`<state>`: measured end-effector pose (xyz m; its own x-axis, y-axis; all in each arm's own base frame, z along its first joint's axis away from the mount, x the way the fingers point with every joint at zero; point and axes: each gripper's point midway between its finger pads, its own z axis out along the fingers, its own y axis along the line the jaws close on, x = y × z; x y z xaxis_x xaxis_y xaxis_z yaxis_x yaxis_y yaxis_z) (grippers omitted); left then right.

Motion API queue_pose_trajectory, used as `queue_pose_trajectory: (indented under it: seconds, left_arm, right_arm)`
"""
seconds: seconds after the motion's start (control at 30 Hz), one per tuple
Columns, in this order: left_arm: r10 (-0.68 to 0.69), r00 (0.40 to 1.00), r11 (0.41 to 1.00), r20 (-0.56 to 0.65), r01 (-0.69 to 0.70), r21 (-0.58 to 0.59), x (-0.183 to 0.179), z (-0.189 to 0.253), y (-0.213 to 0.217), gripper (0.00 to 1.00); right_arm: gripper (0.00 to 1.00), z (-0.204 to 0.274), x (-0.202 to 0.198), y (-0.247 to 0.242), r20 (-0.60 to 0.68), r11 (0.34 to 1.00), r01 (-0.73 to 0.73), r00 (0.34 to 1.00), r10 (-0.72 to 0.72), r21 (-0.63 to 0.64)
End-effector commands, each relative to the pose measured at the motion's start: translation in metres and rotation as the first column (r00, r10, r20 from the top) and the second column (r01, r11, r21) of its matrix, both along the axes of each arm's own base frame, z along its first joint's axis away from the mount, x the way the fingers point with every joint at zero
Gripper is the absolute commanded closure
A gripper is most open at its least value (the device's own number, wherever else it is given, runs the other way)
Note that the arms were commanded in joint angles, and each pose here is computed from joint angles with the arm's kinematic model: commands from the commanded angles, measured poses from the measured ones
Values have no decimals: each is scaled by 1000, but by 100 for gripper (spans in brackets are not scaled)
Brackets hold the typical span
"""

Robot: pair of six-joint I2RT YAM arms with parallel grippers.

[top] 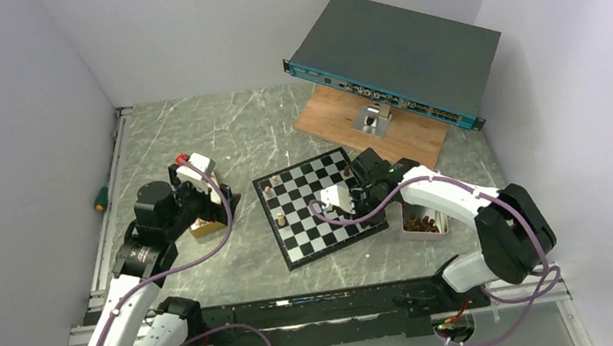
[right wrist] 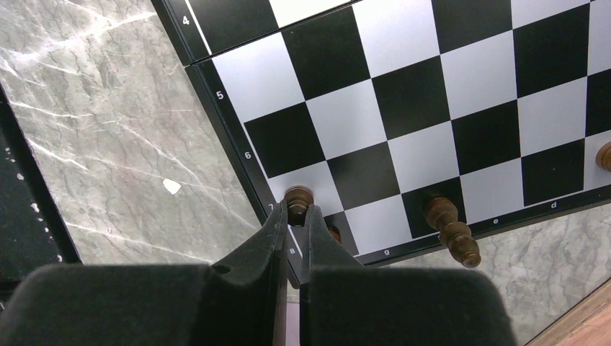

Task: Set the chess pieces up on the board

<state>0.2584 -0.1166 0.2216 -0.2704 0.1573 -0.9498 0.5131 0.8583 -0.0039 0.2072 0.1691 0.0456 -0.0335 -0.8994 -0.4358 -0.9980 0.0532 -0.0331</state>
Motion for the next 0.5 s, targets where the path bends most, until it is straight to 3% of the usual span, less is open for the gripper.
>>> queue_pose_trajectory:
  seconds: [0.0,0.47]
  left_arm:
    - [-11,999,1000,48,11,-7,2,14,-1,1]
    - [-10,999,1000,47,10,-6,2,13,-1,1]
  right_arm:
    - [94,-2,1,2,1,1000,8,1000,-8,-1]
    - [76,-1,2,2,2,1000,17,1000,-17,2]
